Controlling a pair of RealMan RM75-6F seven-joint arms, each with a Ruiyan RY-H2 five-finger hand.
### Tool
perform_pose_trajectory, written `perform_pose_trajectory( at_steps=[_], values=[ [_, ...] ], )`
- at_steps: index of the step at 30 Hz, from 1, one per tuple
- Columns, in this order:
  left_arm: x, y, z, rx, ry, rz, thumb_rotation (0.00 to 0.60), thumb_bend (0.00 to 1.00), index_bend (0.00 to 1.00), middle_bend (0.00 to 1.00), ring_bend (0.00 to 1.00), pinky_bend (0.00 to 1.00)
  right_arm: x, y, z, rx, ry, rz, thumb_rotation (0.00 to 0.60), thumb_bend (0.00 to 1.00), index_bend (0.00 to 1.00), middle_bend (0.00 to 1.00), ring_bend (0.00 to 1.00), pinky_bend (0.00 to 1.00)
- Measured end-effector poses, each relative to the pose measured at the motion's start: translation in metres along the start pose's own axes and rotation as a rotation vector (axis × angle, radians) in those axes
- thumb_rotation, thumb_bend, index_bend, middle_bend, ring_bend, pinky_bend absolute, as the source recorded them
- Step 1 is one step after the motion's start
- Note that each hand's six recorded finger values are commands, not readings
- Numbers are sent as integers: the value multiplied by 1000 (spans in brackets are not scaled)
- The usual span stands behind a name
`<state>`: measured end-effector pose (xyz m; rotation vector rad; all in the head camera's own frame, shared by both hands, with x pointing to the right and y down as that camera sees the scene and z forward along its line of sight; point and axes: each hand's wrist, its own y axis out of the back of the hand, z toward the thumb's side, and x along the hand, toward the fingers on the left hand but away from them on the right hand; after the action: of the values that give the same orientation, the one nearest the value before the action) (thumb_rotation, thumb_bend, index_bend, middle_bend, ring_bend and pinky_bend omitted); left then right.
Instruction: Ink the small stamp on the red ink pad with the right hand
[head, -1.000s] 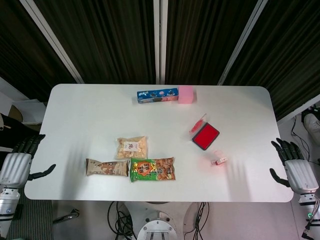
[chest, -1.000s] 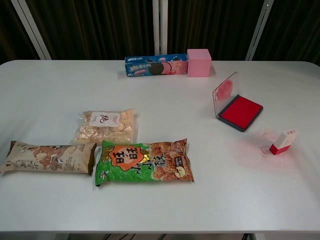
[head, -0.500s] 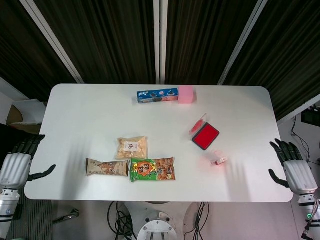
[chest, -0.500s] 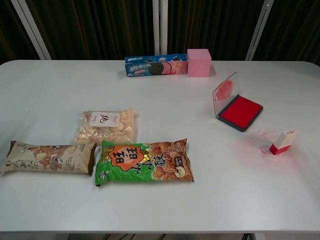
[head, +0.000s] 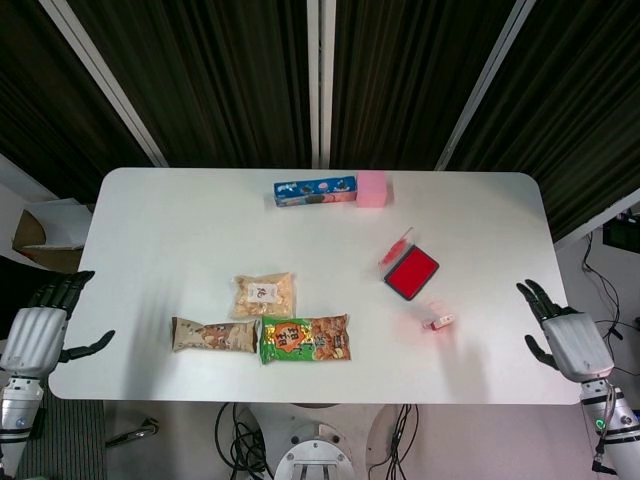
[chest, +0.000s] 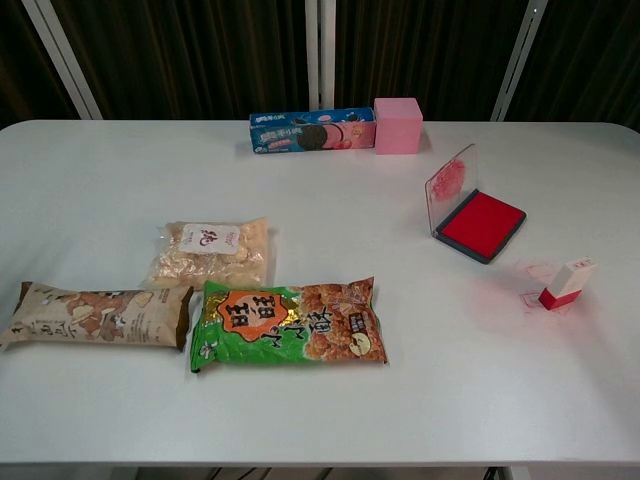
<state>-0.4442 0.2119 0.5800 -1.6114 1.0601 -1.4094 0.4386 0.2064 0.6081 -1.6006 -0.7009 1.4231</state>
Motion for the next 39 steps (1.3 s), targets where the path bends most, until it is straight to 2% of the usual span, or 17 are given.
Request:
perform_pose_trajectory(
  at_steps=[7,13,28,33,39],
  values=[
    [-2,-2,-2,-2,7,-8,411,169,110,132,118,205,-27,-22,40,120,106,62,600,241,122,174,759,909],
    [-4,-3,-5,-3,13,-12,411,169,110,131,118,206,-52,-43,79,148,180,90,600,235,179,214,787,909],
    [-3,-3,-8,-2,16,-15,409,169,110,131,118,205,-74,-76,96,110,157,115,600,234,275,278,812,909],
    [-4,-4,-10,-4,21,-16,412,170,110,132,118,205,-76,-82,100,99,165,123,600,236,309,294,814,909],
    [-4,-4,-11,-3,21,-15,411,169,110,132,118,205,-78,-87,103,65,153,112,600,240,390,359,841,929]
  ],
)
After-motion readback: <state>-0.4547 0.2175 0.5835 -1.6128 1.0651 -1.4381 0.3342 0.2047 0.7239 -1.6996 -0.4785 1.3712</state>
